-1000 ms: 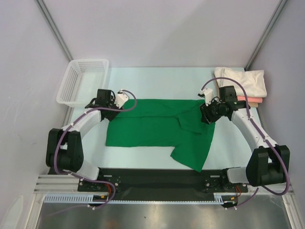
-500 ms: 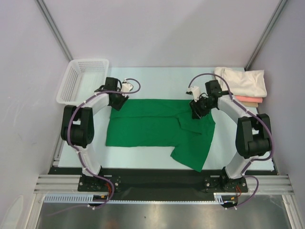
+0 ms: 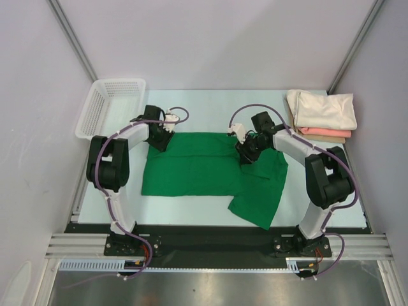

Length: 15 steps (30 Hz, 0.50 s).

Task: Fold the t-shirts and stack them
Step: Fold the tshirt

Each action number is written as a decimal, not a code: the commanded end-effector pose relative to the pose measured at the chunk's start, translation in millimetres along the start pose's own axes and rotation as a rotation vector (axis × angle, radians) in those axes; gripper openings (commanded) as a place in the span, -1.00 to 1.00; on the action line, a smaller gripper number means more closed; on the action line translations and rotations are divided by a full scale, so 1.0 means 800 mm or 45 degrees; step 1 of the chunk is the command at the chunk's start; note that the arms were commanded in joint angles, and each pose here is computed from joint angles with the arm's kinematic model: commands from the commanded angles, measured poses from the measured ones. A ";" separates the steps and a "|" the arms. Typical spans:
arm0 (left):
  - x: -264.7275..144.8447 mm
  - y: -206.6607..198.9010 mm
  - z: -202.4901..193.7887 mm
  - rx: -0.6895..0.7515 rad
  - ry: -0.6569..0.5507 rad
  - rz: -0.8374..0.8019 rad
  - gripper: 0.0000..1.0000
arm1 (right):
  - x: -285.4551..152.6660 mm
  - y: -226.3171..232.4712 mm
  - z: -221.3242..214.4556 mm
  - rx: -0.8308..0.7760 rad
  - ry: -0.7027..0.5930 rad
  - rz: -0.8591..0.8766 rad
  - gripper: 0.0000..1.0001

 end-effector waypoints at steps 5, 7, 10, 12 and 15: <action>-0.001 -0.004 0.018 -0.018 -0.039 -0.032 -0.15 | 0.025 -0.010 0.014 -0.045 -0.031 0.052 -0.43; 0.000 -0.004 0.017 -0.019 -0.031 -0.034 -0.16 | 0.032 -0.011 0.012 -0.040 -0.021 0.061 -0.44; -0.001 -0.004 0.017 -0.023 -0.031 -0.036 -0.16 | 0.037 -0.011 0.009 -0.042 -0.004 0.064 -0.43; 0.001 -0.005 0.014 -0.022 -0.024 -0.040 -0.16 | 0.038 -0.012 0.006 -0.042 0.014 0.052 -0.44; -0.001 -0.005 0.014 -0.024 -0.028 -0.039 -0.17 | 0.038 -0.014 0.001 -0.039 0.042 0.023 -0.44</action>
Point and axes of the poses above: each gripper's point midway between its finger pads, its own x axis out along the fingers, its own y axis along the line the jaws close on, z = x × y, the point moved 9 cm from there along -x, back along the fingers, and after that the axes turned 12 degrees about -x, right-handed, at the moved point
